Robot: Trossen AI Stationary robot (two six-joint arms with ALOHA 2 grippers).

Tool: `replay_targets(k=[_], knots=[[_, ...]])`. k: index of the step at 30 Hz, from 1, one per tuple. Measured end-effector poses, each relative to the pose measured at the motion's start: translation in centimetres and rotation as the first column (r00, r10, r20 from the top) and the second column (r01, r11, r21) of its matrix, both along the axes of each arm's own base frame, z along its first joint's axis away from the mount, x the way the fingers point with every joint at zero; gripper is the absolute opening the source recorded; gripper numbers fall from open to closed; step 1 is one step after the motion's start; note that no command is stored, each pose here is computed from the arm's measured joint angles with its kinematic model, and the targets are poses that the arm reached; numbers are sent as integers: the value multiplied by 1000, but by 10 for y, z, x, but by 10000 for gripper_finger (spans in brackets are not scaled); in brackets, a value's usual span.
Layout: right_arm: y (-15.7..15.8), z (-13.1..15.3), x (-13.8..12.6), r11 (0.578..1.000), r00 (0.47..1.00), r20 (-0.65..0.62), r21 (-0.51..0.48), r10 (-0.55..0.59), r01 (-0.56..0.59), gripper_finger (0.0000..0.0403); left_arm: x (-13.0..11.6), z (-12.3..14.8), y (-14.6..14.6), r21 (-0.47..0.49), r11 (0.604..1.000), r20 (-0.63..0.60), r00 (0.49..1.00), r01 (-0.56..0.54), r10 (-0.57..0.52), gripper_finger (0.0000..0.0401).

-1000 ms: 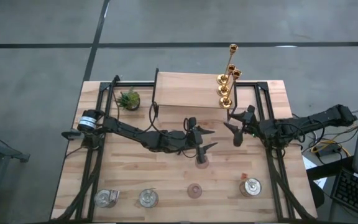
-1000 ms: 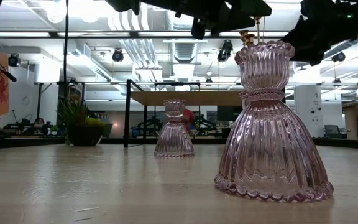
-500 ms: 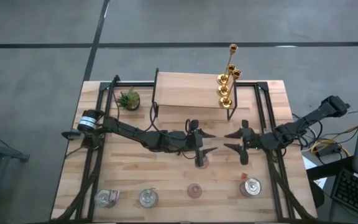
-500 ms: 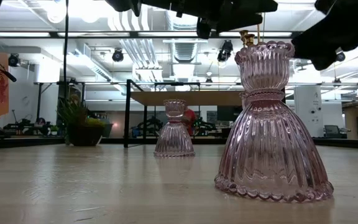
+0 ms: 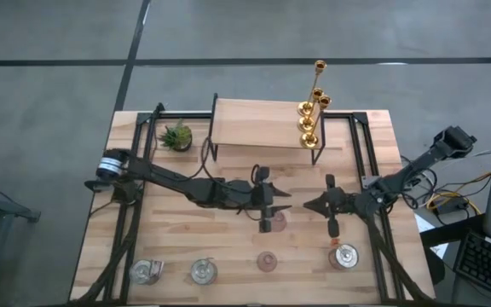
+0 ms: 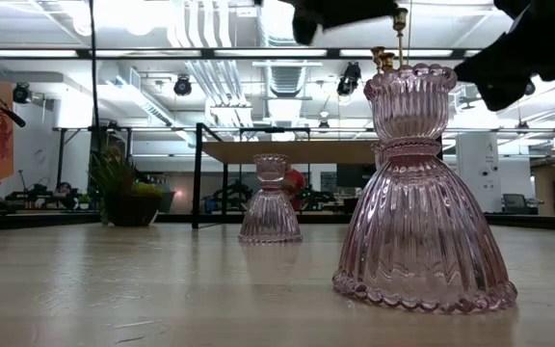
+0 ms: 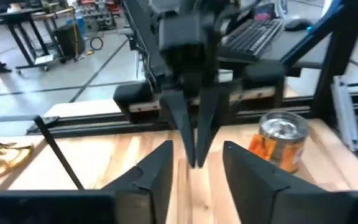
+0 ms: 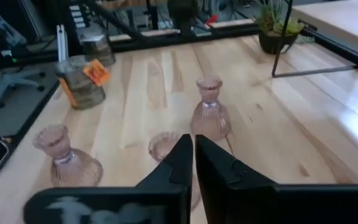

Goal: Pick & Place candle stick holders
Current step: Put the middle red candle holder on the shelf

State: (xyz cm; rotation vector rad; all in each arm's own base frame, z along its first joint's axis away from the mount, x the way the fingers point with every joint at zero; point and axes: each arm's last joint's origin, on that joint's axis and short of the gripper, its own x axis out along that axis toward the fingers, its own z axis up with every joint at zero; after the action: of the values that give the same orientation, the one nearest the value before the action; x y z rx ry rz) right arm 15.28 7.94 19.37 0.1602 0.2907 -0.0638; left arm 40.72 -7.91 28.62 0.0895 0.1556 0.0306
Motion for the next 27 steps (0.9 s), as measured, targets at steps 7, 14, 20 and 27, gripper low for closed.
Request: replay_targets(k=[7,14,20,27], knots=[[2,2,4,1000,999,30,-20,12,-11,8,-34,9,-5,-5,999,8,999,51,-51,50],[3,2,4,1000,999,36,-17,11,-10,8,-83,-7,-1,-25,995,93,992,93,-91,10],[3,1,6,1000,999,34,7,1,-1,8,-131,-14,11,-57,994,141,986,96,-87,17],[5,-7,10,1000,1000,-3,-5,-4,4,8,-173,-38,23,-98,991,147,986,93,-78,14]])
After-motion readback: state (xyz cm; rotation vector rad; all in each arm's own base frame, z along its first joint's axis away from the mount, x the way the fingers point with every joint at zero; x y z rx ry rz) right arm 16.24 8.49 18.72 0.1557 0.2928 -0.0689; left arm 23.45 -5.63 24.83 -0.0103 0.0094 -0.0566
